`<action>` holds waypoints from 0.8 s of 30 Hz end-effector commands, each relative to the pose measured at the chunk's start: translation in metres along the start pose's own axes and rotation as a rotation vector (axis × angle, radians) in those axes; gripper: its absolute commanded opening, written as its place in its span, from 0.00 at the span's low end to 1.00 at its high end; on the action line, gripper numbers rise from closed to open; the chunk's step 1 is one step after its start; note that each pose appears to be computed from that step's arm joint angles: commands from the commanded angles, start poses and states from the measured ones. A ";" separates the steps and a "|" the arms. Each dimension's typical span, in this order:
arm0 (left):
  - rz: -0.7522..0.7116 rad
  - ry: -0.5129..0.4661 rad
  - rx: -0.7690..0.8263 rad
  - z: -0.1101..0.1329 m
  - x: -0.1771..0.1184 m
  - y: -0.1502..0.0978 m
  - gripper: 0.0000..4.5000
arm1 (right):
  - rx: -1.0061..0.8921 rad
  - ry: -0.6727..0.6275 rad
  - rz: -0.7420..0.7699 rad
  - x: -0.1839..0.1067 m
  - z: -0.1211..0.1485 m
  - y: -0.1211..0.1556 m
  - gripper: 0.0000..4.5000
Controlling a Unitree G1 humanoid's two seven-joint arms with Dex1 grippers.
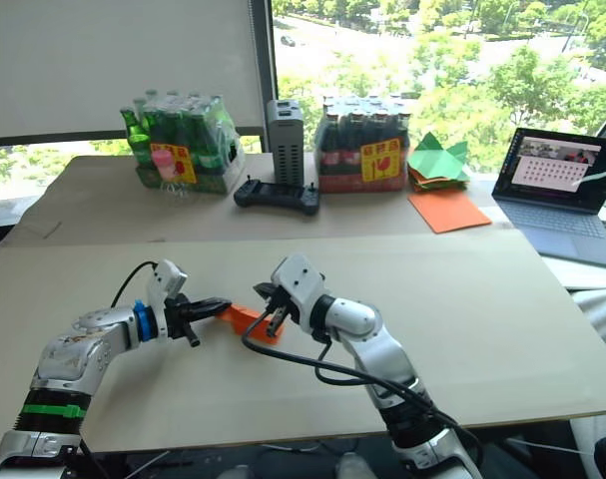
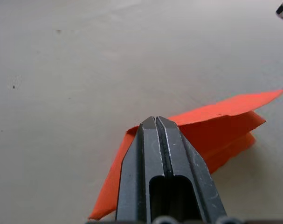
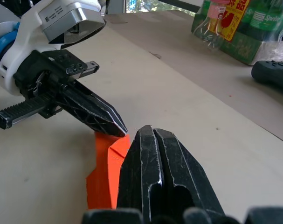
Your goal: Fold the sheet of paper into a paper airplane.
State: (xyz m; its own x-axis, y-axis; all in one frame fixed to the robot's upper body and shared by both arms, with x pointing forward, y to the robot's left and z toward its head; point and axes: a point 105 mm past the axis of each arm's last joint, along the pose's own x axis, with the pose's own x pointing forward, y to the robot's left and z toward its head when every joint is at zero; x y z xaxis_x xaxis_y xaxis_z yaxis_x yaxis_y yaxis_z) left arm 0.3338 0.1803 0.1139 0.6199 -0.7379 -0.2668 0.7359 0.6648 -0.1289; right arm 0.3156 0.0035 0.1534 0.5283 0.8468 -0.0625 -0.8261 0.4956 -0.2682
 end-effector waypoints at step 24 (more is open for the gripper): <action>-0.060 0.003 0.031 0.033 -0.069 -0.026 0.00 | -0.003 -0.036 0.322 -0.007 -0.001 0.036 0.00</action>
State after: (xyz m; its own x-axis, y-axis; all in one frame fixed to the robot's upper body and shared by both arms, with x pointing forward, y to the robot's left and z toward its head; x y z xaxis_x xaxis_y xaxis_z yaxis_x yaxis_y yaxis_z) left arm 0.2832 0.2104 0.1550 0.5624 -0.7762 -0.2851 0.7726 0.6161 -0.1533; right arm 0.2788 0.0140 0.1340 0.2261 0.9636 -0.1429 -0.9473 0.1833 -0.2628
